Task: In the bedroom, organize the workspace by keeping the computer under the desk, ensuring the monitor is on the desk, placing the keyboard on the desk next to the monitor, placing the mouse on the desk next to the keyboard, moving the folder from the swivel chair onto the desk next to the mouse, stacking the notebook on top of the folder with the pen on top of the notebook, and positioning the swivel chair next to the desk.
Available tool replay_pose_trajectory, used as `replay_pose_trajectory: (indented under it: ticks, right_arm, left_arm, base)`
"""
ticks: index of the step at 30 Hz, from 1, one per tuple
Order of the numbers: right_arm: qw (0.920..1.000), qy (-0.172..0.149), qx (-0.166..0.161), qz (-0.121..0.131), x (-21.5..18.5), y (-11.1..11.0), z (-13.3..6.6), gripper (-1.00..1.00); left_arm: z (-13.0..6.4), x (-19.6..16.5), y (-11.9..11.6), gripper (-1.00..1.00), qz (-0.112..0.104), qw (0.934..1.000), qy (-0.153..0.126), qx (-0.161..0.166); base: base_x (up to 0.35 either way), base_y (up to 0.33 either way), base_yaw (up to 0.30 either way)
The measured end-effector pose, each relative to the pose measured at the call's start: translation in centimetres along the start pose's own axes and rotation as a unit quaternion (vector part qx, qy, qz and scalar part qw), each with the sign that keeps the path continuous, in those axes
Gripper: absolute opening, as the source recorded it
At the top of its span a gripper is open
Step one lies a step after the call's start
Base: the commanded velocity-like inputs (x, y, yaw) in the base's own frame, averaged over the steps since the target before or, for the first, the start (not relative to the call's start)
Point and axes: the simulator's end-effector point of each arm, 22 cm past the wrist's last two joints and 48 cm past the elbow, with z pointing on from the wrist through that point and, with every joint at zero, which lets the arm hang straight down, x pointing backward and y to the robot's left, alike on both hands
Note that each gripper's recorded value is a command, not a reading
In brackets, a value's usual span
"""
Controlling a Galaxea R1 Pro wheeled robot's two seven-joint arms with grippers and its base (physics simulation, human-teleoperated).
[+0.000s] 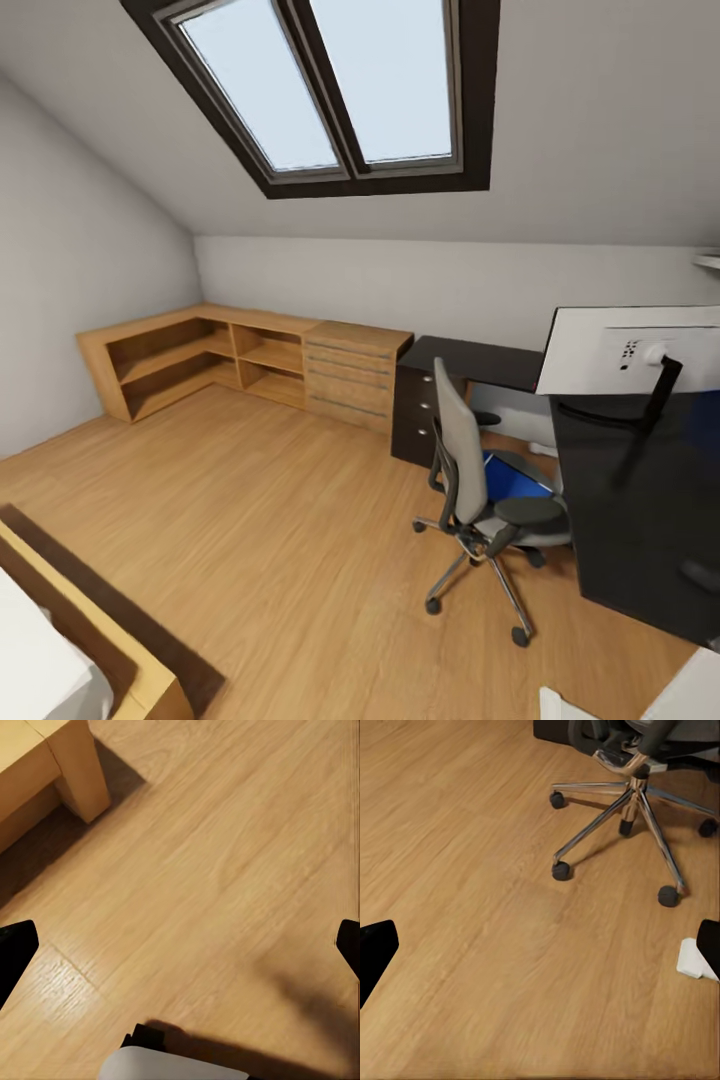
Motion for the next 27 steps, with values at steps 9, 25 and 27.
replay_pose_trajectory:
  ticks: [9,25,27]
  right_arm:
    - [1.0000,0.000,0.000,0.000,0.00,-0.02,0.00,1.00]
    - [1.0000,-0.001,-0.001,-0.001,-0.03,0.02,0.00,1.00]
    - [1.0000,-0.001,-0.001,-0.001,-0.03,0.02,0.00,1.00]
  left_arm:
    - [-0.01,0.01,0.08,1.00,-0.001,1.0000,0.000,-0.001]
    - [-0.01,0.03,0.23,1.00,-0.002,1.0000,0.001,-0.003]
    - [0.01,-0.04,0.23,1.00,-0.003,1.0000,0.000,-0.004]
  base:
    - [0.000,0.028,-0.300]
    - [0.059,0.210,-0.300]
    - [-0.008,0.059,-0.300]
